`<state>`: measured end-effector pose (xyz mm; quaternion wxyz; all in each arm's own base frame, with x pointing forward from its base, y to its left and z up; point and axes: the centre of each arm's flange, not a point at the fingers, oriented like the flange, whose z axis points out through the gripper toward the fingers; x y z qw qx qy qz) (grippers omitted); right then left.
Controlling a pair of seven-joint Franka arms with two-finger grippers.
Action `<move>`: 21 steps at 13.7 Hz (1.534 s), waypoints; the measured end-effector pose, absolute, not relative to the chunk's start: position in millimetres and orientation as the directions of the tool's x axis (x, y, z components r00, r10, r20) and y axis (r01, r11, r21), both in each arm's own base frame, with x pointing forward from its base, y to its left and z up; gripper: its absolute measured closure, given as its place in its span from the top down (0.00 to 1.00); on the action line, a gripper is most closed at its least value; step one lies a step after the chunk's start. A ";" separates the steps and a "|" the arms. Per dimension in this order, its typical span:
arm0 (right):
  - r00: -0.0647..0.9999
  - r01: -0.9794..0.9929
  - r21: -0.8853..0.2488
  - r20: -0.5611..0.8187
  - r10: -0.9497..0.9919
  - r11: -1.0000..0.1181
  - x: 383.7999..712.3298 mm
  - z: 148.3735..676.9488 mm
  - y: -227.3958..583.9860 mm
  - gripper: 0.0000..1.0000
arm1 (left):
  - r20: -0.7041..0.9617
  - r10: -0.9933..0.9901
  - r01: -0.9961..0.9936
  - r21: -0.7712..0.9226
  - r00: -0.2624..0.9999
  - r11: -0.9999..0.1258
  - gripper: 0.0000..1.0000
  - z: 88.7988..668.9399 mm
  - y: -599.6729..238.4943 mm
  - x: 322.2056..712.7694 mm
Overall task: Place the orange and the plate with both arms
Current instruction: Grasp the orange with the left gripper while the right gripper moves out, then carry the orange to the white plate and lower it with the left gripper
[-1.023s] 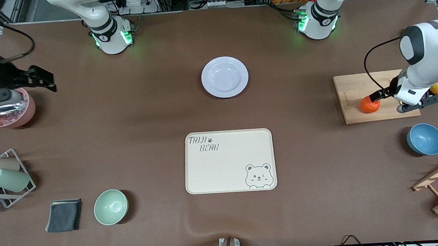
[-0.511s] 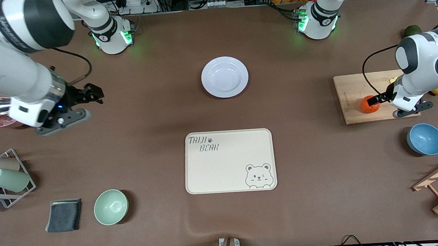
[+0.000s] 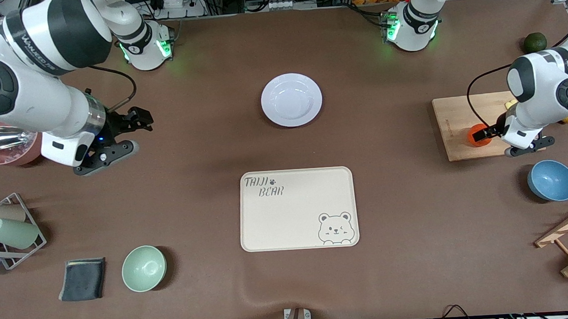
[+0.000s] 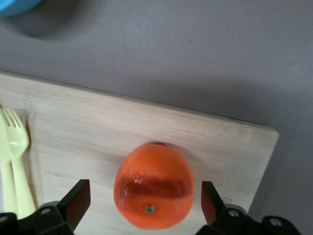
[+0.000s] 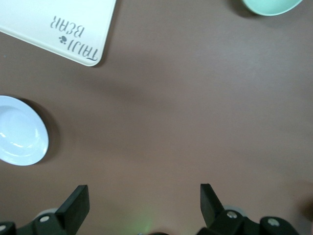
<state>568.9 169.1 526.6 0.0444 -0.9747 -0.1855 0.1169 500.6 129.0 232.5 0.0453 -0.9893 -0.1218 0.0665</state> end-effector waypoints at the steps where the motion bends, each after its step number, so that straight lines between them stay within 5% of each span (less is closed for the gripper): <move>1: 0.903 0.349 -0.135 -0.214 0.371 -0.927 569.8 522.4 169.8 1.00 | -0.124 0.248 0.235 -0.106 0.961 -0.966 1.00 227.5 129.7 500.2; 9: 0.935 0.234 -0.242 -0.211 0.286 -0.942 584.1 506.4 130.7 1.00 | -0.151 0.244 0.230 -0.106 0.958 -0.968 0.98 206.3 128.1 497.3; 13: 0.947 0.209 -0.243 -0.193 0.258 -0.947 589.8 506.8 116.3 1.00 | -0.152 0.243 0.229 -0.105 0.958 -0.968 0.70 205.8 127.5 497.8; 21: 0.963 0.052 -0.246 -0.243 0.113 -0.968 599.3 489.4 23.2 1.00 | -0.064 0.137 0.131 -0.086 0.988 -0.988 0.70 264.5 91.4 525.6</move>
